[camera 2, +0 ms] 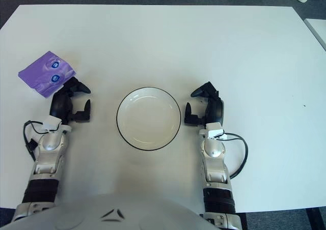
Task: Put the tissue paper into the plate.
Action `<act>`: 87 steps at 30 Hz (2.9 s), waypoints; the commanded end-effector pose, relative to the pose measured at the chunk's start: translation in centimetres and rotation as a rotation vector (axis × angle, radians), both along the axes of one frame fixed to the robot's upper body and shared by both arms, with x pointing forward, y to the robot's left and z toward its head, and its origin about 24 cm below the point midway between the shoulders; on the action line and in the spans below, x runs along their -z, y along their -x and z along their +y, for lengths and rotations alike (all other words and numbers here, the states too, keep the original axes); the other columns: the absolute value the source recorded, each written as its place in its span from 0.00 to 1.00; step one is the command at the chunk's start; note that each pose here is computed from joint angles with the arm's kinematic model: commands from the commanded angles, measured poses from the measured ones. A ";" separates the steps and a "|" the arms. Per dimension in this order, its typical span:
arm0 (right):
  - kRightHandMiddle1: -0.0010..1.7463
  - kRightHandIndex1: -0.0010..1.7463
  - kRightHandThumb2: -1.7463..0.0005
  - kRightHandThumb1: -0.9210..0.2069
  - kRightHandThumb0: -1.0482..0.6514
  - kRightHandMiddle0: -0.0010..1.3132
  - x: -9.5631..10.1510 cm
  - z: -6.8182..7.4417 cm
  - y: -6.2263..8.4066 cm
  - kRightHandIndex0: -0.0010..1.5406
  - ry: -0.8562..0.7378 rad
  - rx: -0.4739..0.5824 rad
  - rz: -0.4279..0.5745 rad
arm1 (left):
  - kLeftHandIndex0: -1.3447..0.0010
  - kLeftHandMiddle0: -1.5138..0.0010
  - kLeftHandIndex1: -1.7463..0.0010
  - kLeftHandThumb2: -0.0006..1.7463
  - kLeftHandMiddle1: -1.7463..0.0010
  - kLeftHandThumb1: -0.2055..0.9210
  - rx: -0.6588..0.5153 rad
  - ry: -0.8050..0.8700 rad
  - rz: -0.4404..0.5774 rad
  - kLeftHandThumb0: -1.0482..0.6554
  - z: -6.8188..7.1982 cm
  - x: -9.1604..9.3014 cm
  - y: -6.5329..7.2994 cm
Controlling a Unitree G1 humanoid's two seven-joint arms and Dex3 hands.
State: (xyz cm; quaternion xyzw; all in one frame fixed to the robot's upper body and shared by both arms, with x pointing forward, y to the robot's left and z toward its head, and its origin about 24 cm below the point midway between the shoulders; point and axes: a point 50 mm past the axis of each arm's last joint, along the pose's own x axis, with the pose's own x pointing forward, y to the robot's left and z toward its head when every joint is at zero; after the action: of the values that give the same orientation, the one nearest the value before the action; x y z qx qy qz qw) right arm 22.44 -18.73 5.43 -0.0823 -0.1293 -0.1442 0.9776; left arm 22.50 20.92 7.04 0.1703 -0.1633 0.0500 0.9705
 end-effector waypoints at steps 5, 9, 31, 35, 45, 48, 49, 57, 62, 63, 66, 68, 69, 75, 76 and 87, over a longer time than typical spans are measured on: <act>1.00 0.99 0.03 0.83 0.61 0.48 1.8 -0.3 0.5 0.56 -0.018 0.021 0.096 | 0.61 0.48 0.00 0.91 0.00 0.27 0.027 -0.133 -0.066 0.61 0.4 -2.3 1.8; 1.00 0.99 0.03 0.82 0.61 0.47 1.9 -0.2 0.4 0.56 -0.011 0.020 0.095 | 0.58 0.46 0.02 0.92 0.00 0.24 0.038 -0.159 -0.124 0.61 0.4 -3.8 2.1; 1.00 0.97 0.05 0.81 0.61 0.47 2.0 -0.1 0.1 0.56 -0.017 0.015 0.094 | 0.60 0.50 0.04 0.87 0.00 0.30 -0.260 -0.491 -0.257 0.61 2.3 -7.0 2.8; 1.00 0.98 0.04 0.81 0.61 0.47 2.0 0.0 0.1 0.56 -0.018 0.012 0.090 | 0.80 0.68 0.05 0.66 0.00 0.51 -0.376 -0.602 -0.209 0.24 4.6 -6.2 3.4; 1.00 0.98 0.04 0.81 0.61 0.47 2.0 0.1 0.0 0.56 -0.021 0.005 0.080 | 0.99 0.98 0.67 0.44 0.45 0.72 -0.353 -0.747 -0.078 0.01 5.7 -8.2 1.4; 1.00 0.97 0.05 0.81 0.61 0.46 1.9 0.1 0.1 0.56 -0.023 0.003 0.075 | 1.00 0.99 0.88 0.41 0.71 0.79 -0.297 -0.770 -0.080 0.00 5.0 -9.5 -0.5; 1.00 0.97 0.05 0.81 0.61 0.47 1.9 0.1 0.1 0.57 -0.024 0.001 0.073 | 1.00 1.00 0.93 0.40 0.78 0.81 -0.282 -0.781 -0.092 0.00 4.7 -9.8 -1.3; 1.00 0.94 0.06 0.82 0.61 0.46 1.9 0.1 0.1 0.58 -0.032 -0.005 0.069 | 1.00 1.00 1.00 0.35 0.99 0.89 -0.222 -0.883 -0.083 0.00 5.5 -9.6 -2.7; 1.00 0.93 0.06 0.82 0.61 0.47 1.9 0.1 0.1 0.59 -0.031 -0.007 0.072 | 1.00 1.00 1.00 0.35 1.00 0.90 -0.175 -0.973 -0.079 0.00 5.4 -9.7 -3.5; 1.00 0.92 0.06 0.82 0.61 0.47 1.9 0.1 0.1 0.59 -0.031 -0.007 0.072 | 1.00 1.00 1.00 0.34 1.00 0.89 -0.161 -0.988 -0.080 0.00 5.4 -9.8 -3.7; 1.00 0.92 0.06 0.82 0.61 0.47 1.9 0.1 0.1 0.59 -0.030 -0.007 0.074 | 1.00 1.00 1.00 0.34 1.00 0.89 -0.113 -1.005 -0.072 0.00 5.1 -10.0 -4.3; 1.00 0.92 0.06 0.82 0.61 0.47 1.9 0.1 0.1 0.59 -0.030 -0.007 0.075 | 1.00 1.00 1.00 0.34 1.00 0.88 -0.088 -1.009 -0.063 0.00 5.0 -10.1 -4.7; 1.00 0.92 0.06 0.82 0.61 0.47 1.9 0.1 0.1 0.59 -0.028 -0.007 0.075 | 1.00 1.00 1.00 0.34 1.00 0.88 -0.068 -1.011 -0.052 0.00 5.0 -10.1 -4.9; 1.00 0.92 0.06 0.82 0.61 0.47 1.9 0.1 0.1 0.59 -0.022 0.000 0.080 | 1.00 1.00 1.00 0.33 1.00 0.83 0.035 -1.049 0.024 0.00 5.0 -10.4 -6.3; 1.00 0.92 0.06 0.82 0.61 0.47 1.9 0.1 0.1 0.59 -0.021 0.001 0.081 | 1.00 1.00 1.00 0.33 1.00 0.82 0.050 -1.063 0.037 0.00 5.1 -10.3 -6.5; 1.00 0.92 0.06 0.82 0.61 0.47 1.9 0.0 0.2 0.59 -0.014 0.000 0.077 | 1.00 1.00 1.00 0.36 1.00 0.72 0.174 -1.082 0.129 0.00 5.3 -9.8 -7.7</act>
State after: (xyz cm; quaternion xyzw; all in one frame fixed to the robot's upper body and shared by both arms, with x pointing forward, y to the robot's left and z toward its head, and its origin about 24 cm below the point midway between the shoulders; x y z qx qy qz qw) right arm 23.06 -18.46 5.48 -0.0759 -0.1417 -0.1375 0.9774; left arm 30.06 25.85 17.13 0.6323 -0.1419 -0.1100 0.7537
